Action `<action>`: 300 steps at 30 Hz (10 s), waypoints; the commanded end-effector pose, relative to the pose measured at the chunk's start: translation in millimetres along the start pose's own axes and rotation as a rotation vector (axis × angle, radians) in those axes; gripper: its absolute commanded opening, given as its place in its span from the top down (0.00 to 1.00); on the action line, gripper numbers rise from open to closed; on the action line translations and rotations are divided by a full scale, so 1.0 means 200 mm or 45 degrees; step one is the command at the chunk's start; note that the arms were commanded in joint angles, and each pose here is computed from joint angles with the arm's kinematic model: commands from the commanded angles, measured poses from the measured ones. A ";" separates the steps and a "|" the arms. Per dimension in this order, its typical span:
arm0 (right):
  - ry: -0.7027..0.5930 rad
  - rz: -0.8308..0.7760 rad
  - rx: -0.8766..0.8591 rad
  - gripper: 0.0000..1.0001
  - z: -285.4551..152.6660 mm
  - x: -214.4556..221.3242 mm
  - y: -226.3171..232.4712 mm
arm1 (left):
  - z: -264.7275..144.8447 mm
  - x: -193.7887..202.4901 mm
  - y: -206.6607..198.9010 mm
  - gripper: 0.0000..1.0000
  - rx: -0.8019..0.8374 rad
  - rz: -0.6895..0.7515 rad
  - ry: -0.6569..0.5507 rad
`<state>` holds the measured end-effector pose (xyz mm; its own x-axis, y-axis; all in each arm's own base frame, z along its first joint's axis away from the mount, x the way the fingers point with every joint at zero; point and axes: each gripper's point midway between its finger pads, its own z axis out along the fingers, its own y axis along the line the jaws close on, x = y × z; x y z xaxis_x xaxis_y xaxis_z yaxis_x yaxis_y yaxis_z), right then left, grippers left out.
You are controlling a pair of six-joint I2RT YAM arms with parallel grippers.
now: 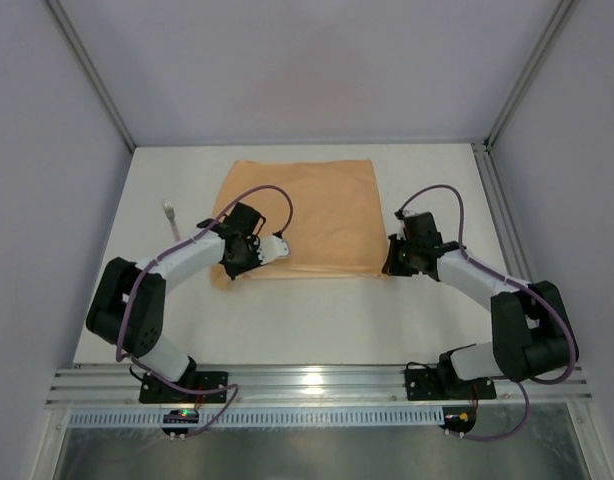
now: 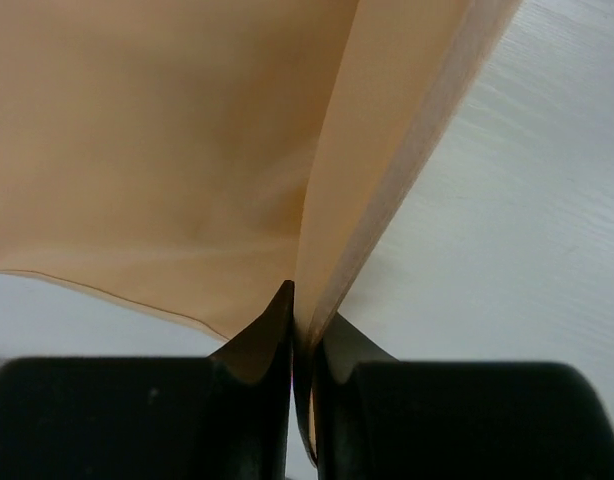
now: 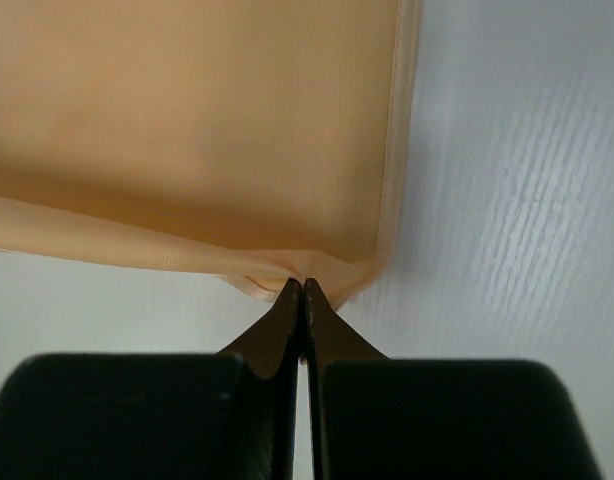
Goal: Fold the napkin into a case and place the utensils inside
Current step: Flatten out the crumpled napkin at the center of the board, then pick up the flattened napkin from the center of the board, then fold and flatten the napkin at the center of the board, then move the rectangle-folded napkin to the center of the board.
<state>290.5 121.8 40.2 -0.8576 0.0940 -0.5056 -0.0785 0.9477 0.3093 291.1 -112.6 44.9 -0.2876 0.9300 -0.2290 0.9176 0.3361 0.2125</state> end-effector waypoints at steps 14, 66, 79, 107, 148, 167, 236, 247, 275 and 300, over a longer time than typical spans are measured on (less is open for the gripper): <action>-0.156 0.113 0.010 0.97 -0.28 0.16 -0.03 | -0.23 0.05 -0.42 0.66 0.307 0.051 -0.049; -0.178 0.488 -0.143 0.97 0.50 -1.01 -0.19 | 0.37 -0.09 1.13 0.66 -0.420 -1.170 -0.033; -0.520 0.221 -0.109 0.52 -0.40 -1.06 0.02 | -0.56 -0.36 0.81 0.30 -0.190 -0.937 -0.556; -0.006 0.179 0.026 0.43 -0.59 0.15 -0.05 | -0.20 0.43 -0.55 0.32 0.063 0.071 -0.076; 0.365 0.638 0.249 0.97 -0.23 0.54 -0.19 | -0.01 0.40 -0.53 0.65 0.118 0.173 -0.064; 0.262 0.502 0.123 0.97 -0.41 0.23 -0.06 | -0.21 0.25 -0.52 1.00 0.134 0.103 -0.223; -0.270 1.092 0.144 0.97 0.53 -1.40 -0.35 | 0.15 -0.34 1.44 1.00 -0.480 -0.872 -0.466; -0.277 1.123 0.120 0.97 0.57 -1.44 -0.35 | 0.16 -0.40 1.45 0.88 -0.393 -0.831 -0.472; 0.052 0.557 0.283 0.30 0.21 -0.81 -0.38 | 0.14 -0.03 0.70 0.27 0.170 -1.332 -0.097; 0.297 0.518 0.167 0.97 0.02 -0.13 -0.25 | -0.05 0.18 0.17 1.00 0.369 -1.149 0.061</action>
<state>345.1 71.6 20.4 -0.8854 0.4350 -0.1639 0.3688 0.8719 0.3221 339.5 -70.5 31.3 -0.9513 0.2631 -0.1607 0.2977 0.9196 -0.2565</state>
